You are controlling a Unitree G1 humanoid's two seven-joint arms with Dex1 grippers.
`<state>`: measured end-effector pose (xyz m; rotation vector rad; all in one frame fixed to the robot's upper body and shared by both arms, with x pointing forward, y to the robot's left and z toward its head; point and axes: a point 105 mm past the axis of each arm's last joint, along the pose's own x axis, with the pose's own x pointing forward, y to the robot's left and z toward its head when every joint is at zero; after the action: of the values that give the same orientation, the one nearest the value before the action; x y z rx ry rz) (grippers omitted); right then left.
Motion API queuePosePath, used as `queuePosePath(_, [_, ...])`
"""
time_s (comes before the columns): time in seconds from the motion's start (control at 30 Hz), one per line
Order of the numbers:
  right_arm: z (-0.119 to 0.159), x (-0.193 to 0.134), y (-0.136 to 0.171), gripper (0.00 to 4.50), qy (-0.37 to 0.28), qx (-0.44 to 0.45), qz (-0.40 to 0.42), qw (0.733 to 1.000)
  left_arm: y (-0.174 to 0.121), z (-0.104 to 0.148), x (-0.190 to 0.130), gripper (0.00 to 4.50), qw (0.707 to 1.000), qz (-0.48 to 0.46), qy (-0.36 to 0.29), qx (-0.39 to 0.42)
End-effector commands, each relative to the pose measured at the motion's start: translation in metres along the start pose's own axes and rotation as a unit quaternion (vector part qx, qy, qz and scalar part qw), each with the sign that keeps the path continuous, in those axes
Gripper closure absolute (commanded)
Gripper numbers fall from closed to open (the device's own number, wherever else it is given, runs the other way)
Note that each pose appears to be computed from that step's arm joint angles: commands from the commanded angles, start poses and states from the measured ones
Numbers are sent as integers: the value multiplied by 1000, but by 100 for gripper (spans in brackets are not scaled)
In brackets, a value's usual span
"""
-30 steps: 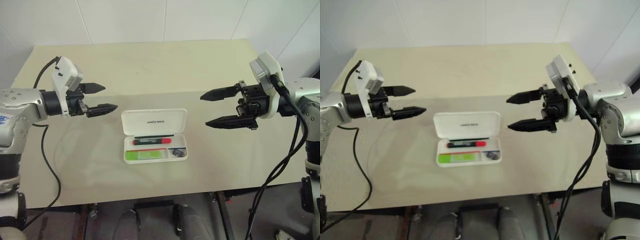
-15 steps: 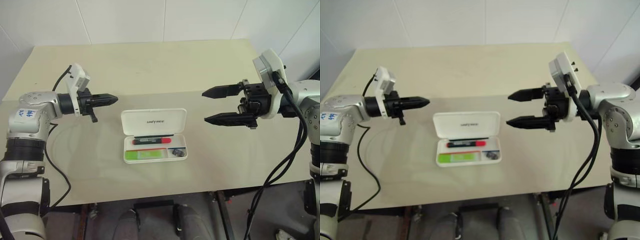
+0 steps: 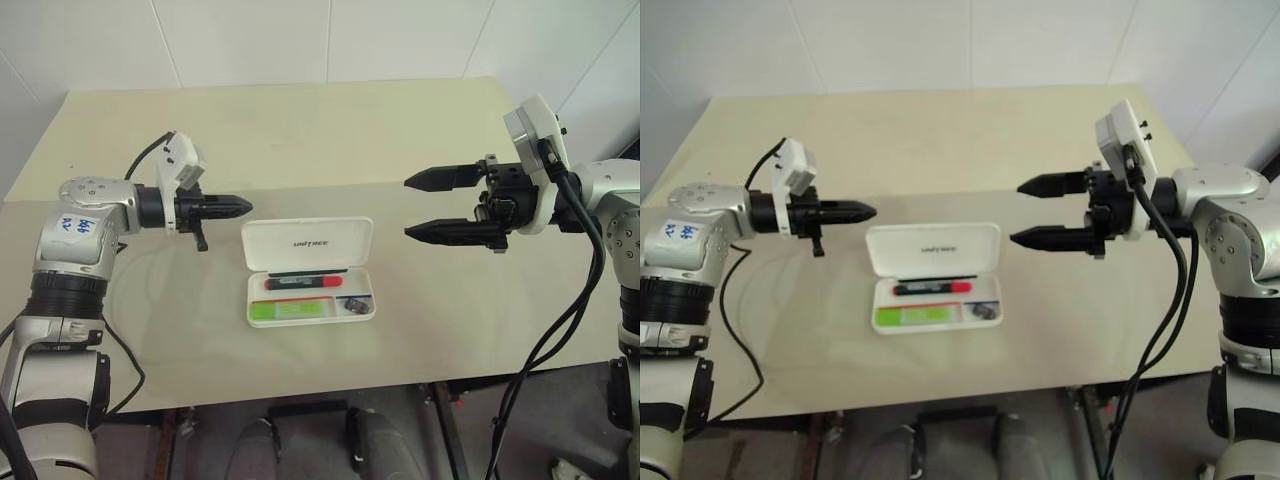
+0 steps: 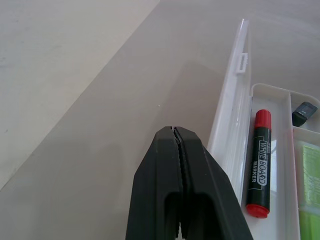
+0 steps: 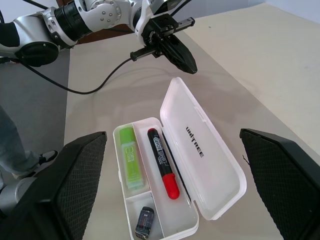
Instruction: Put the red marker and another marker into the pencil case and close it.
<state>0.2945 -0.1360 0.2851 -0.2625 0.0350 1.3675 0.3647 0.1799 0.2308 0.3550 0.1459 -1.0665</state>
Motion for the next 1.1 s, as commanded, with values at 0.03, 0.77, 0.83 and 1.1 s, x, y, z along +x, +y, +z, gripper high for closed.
queuePosePath(0.03, [11, -2, 4, 0, 6, -32, 0, 999, -9, 15, -7, 447, 999, -18, -23, 14])
queuePosePath(0.77, [8, 0, -1, 0, 17, -42, -8, 999, -1, 49, -26, 447, 996, 41, -81, 26])
queuePosePath(0.83, [8, 0, -1, 0, 17, -43, -7, 999, 8, 38, -20, 447, 996, 64, -51, 23])
queuePosePath(1.1, [8, 0, 0, 0, 18, -45, -9, 999, 16, 0, 17, 447, 998, 52, -7, -18])
